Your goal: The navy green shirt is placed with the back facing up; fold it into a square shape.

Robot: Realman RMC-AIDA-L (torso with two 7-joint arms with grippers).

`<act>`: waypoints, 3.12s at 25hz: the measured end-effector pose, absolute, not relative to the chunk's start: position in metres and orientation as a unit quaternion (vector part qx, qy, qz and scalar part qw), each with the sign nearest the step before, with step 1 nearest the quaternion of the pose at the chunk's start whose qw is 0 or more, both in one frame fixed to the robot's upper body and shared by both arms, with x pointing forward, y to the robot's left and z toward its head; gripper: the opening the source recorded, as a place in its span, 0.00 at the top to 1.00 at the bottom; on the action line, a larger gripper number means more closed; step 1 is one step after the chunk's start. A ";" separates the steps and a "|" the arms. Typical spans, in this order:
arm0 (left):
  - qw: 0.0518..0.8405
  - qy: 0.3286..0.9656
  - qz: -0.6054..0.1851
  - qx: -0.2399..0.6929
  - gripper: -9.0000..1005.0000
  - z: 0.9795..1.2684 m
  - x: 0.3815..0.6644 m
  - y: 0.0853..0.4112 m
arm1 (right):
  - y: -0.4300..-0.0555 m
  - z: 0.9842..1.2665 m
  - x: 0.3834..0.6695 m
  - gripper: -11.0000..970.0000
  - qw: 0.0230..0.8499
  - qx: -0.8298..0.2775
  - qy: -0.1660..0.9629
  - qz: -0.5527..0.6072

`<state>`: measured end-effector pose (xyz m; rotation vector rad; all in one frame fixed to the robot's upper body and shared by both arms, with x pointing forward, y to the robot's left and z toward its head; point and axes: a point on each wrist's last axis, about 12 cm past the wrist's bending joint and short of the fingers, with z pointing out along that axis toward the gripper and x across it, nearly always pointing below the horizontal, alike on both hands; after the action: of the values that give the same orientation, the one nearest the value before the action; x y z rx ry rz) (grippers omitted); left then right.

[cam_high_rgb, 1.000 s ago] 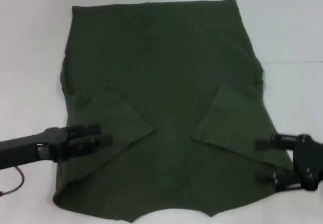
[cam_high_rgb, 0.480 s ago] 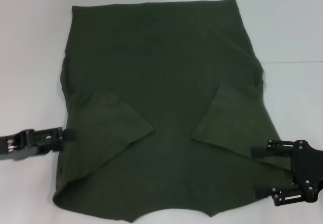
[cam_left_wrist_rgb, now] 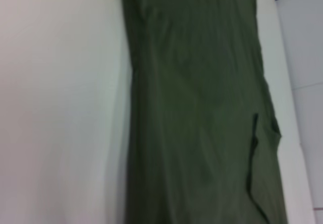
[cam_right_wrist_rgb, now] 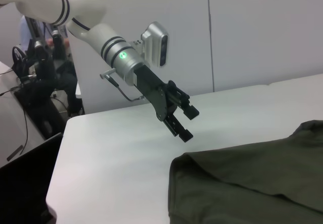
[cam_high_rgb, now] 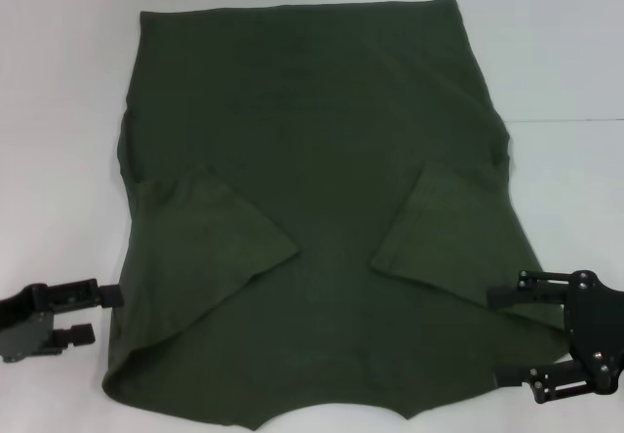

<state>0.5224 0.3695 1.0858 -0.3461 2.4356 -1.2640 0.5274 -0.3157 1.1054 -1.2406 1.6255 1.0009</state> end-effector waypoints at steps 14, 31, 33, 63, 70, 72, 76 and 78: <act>0.148 0.883 -0.421 -0.146 0.14 1.069 0.521 0.366 | -0.316 1.105 0.527 0.06 0.409 -0.499 0.651 0.401; 0.123 0.896 -0.409 -0.126 0.16 1.062 0.532 0.349 | -0.315 1.105 0.527 0.06 0.407 -0.498 0.650 0.404; 0.123 0.895 -0.410 -0.126 0.17 1.063 0.533 0.348 | -0.315 1.105 0.527 0.06 0.407 -0.499 0.650 0.404; 0.117 0.897 -0.406 -0.132 0.50 1.063 0.540 0.343 | -0.312 1.104 0.526 0.06 0.406 -0.496 0.649 0.409; 0.120 0.895 -0.408 -0.136 0.54 1.063 0.541 0.343 | -0.312 1.103 0.526 0.06 0.406 -0.495 0.650 0.409; 0.120 0.893 -0.411 -0.140 0.56 1.063 0.541 0.343 | -0.312 1.103 0.525 0.06 0.406 -0.495 0.650 0.409; 0.118 0.890 -0.412 -0.153 0.64 1.062 0.539 0.344 | -0.311 1.102 0.525 0.06 0.406 -0.495 0.650 0.410; 0.117 0.890 -0.412 -0.154 0.70 1.062 0.539 0.344 | -0.311 1.102 0.525 0.06 0.406 -0.495 0.650 0.411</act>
<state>0.5389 0.3442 1.0616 -0.4511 2.6060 -1.2070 0.5249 -0.3113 1.1022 -1.2481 1.6392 1.0359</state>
